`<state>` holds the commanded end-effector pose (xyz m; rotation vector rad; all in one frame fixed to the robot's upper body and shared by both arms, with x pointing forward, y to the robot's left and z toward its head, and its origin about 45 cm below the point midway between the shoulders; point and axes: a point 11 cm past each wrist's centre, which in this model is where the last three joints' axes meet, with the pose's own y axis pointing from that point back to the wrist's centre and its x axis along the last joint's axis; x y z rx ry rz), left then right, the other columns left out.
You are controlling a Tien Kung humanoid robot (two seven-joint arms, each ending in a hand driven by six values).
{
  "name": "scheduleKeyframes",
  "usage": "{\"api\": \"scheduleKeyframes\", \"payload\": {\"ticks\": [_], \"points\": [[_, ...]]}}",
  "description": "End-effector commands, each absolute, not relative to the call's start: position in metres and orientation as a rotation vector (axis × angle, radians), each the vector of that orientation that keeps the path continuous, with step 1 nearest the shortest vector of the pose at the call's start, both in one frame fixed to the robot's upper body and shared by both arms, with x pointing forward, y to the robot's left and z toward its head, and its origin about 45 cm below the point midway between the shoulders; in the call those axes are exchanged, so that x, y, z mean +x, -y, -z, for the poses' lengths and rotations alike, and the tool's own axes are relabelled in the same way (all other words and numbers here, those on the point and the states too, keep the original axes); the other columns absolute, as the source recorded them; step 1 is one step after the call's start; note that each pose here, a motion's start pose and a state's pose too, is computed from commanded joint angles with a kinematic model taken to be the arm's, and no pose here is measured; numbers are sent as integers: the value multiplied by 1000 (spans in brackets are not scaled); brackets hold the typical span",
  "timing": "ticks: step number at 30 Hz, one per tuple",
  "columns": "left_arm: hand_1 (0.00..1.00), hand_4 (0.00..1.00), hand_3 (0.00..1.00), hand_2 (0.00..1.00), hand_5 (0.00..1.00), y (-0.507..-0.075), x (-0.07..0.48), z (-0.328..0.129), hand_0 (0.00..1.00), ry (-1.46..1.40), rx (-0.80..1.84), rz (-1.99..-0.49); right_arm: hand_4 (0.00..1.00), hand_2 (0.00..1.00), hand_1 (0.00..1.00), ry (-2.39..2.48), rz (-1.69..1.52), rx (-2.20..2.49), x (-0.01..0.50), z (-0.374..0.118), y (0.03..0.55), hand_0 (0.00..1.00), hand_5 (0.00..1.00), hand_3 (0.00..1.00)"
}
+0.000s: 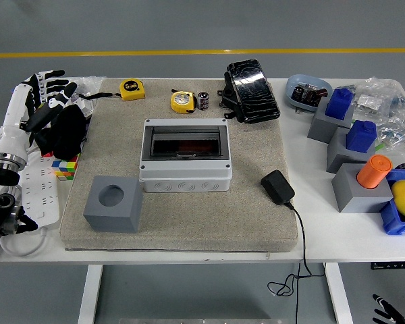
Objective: Fetch the battery,place it into the box,close the lid of the box
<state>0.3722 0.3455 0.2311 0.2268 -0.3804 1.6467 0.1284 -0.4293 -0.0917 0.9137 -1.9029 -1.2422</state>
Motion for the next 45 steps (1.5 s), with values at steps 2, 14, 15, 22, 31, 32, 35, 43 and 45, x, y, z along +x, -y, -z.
{"api": "scheduleKeyframes", "payload": {"ticks": [2, 14, 15, 22, 31, 32, 35, 43, 45], "points": [[711, 998, 745, 699, 698, -345, 372, -231, 617, 378, 226, -1646, 914, 668, 690, 1902, 1242, 916, 128, 92, 429, 625, 496, 548], [706, 998, 744, 696, 701, -347, 372, -231, 613, 368, 234, -1645, 914, 668, 690, 1894, 1250, 914, 129, 92, 429, 626, 501, 550], [706, 998, 744, 696, 701, -347, 372, -231, 613, 369, 234, -1644, 914, 668, 690, 1895, 1249, 916, 129, 91, 429, 626, 501, 550], [705, 998, 744, 695, 705, -348, 373, -232, 615, 371, 238, -1639, 915, 669, 690, 1898, 1249, 927, 133, 91, 426, 625, 504, 550], [704, 998, 743, 695, 706, -348, 373, -231, 615, 358, 236, -1637, 915, 670, 690, 1892, 1247, 918, 131, 91, 429, 625, 505, 550], [704, 998, 743, 695, 706, -348, 373, -232, 615, 359, 236, -1637, 915, 670, 690, 1892, 1246, 918, 131, 91, 429, 625, 505, 550], [704, 998, 743, 695, 706, -348, 373, -231, 615, 360, 239, -1636, 915, 670, 690, 1891, 1245, 919, 132, 91, 429, 625, 505, 550], [704, 998, 742, 694, 712, -348, 374, -233, 615, 365, 241, -1631, 915, 670, 691, 1886, 1244, 922, 133, 91, 428, 625, 506, 550], [704, 998, 742, 694, 712, -348, 374, -233, 615, 366, 241, -1630, 915, 670, 691, 1885, 1243, 921, 133, 90, 429, 625, 506, 550]]}}
